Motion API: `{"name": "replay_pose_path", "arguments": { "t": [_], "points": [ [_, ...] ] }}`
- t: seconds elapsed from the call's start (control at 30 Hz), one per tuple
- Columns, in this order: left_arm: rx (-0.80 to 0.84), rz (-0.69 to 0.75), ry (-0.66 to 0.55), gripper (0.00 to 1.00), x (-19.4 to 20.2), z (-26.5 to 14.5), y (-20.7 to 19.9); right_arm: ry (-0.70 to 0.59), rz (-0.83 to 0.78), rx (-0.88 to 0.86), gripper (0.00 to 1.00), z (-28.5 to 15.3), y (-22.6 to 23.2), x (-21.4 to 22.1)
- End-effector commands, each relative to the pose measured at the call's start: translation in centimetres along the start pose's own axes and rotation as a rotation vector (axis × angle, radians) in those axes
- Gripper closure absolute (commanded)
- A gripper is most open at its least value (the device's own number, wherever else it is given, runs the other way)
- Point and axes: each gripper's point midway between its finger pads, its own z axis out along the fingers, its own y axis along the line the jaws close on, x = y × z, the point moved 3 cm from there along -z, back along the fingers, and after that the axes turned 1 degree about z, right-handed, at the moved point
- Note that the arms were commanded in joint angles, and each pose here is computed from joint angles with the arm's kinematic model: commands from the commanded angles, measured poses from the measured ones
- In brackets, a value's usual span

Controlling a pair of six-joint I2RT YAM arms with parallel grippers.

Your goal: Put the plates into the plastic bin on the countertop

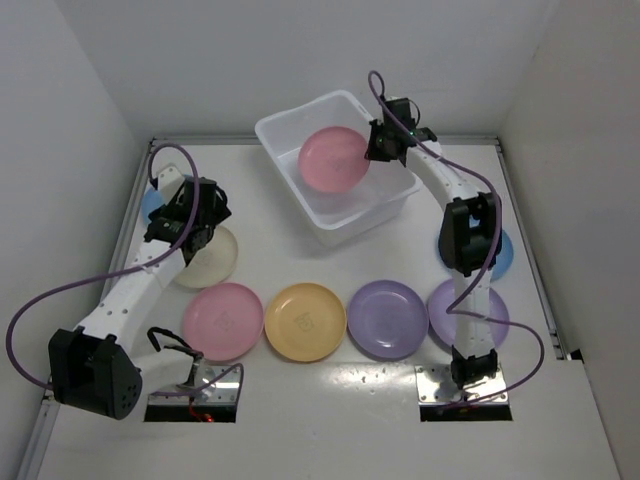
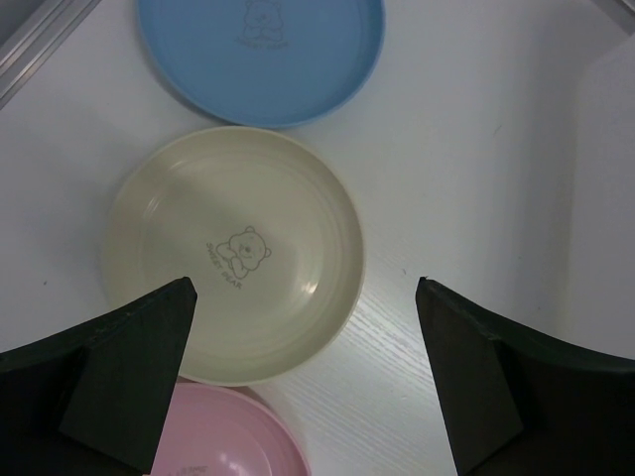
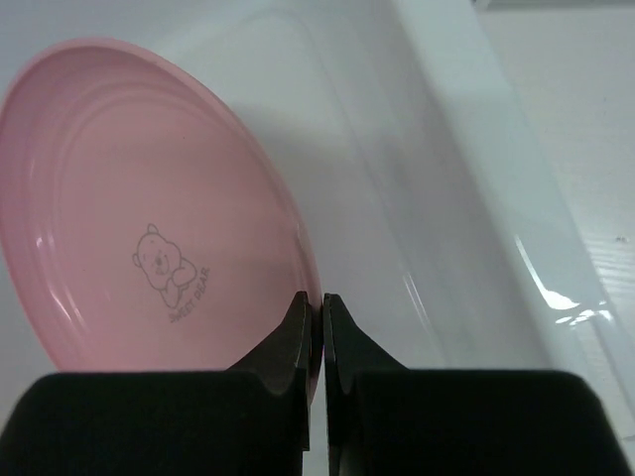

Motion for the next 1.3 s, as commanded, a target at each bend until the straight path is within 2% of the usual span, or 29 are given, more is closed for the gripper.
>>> {"name": "replay_pose_path", "arguments": {
  "t": [0.0, 0.17, 0.4, 0.43, 0.47, 0.57, 0.63, 0.67, 0.73, 0.87, 0.9, 1.1, 1.17, 1.2, 1.27],
  "points": [
    [0.001, -0.051, -0.013, 0.00, -0.4, -0.4, 0.5, -0.071, -0.037, 0.051, 1.00, -0.5, 1.0, -1.2],
    [-0.001, -0.057, -0.027, 0.00, -0.6, -0.7, 0.8, 0.028, -0.070, 0.098, 0.96, 2.5, 1.2, 3.9],
    [0.003, -0.068, -0.045, 0.00, -1.0, -1.2, 1.1, 0.052, -0.072, 0.115, 0.86, 4.2, 1.6, 7.0],
    [-0.005, -0.069, -0.052, 0.00, -1.1, -1.2, 1.3, 0.062, -0.073, 0.119, 0.83, 4.2, 1.4, 7.4],
    [-0.006, -0.069, -0.052, 0.00, -1.1, -1.2, 1.3, 0.067, -0.079, 0.114, 0.74, 4.3, 1.7, 7.9],
    [-0.001, -0.074, -0.058, 0.00, -1.2, -1.2, 1.1, 0.067, -0.081, 0.138, 0.64, 4.3, 1.4, 8.0],
    [-0.001, -0.074, -0.058, 0.00, -1.2, -1.2, 1.1, 0.053, -0.086, 0.135, 0.62, 3.8, 1.9, 7.5],
    [-0.008, -0.074, -0.063, 0.00, -1.3, -1.1, 1.2, 0.044, -0.085, 0.132, 0.54, 3.5, 2.1, 7.1],
    [-0.007, -0.083, -0.064, 0.00, -1.3, -1.1, 1.2, 0.001, -0.081, 0.135, 0.44, 2.2, 2.5, 5.4],
    [-0.003, -0.096, -0.083, 0.00, -1.8, -1.6, 1.4, -0.087, -0.092, 0.111, 0.16, -0.4, 3.5, 2.1],
    [-0.003, -0.096, -0.083, 0.00, -1.8, -1.6, 1.4, -0.108, -0.089, 0.103, 0.02, -1.0, 3.9, 1.2],
    [-0.013, -0.104, -0.104, 0.00, -1.9, -2.0, 2.0, -0.186, -0.078, 0.046, 0.00, -5.9, 5.4, -2.0],
    [-0.027, -0.108, -0.106, 0.00, -1.5, -1.9, 2.5, -0.184, -0.075, 0.027, 0.00, -7.1, 5.2, -2.0],
    [-0.037, -0.119, -0.116, 0.00, -1.6, -1.9, 2.7, -0.230, -0.066, 0.018, 0.00, -8.9, 5.1, -3.4],
    [-0.067, -0.142, -0.115, 0.00, -1.1, -1.4, 3.3, -0.251, -0.057, 0.048, 0.00, -10.2, 4.0, -3.2]
  ]
}}
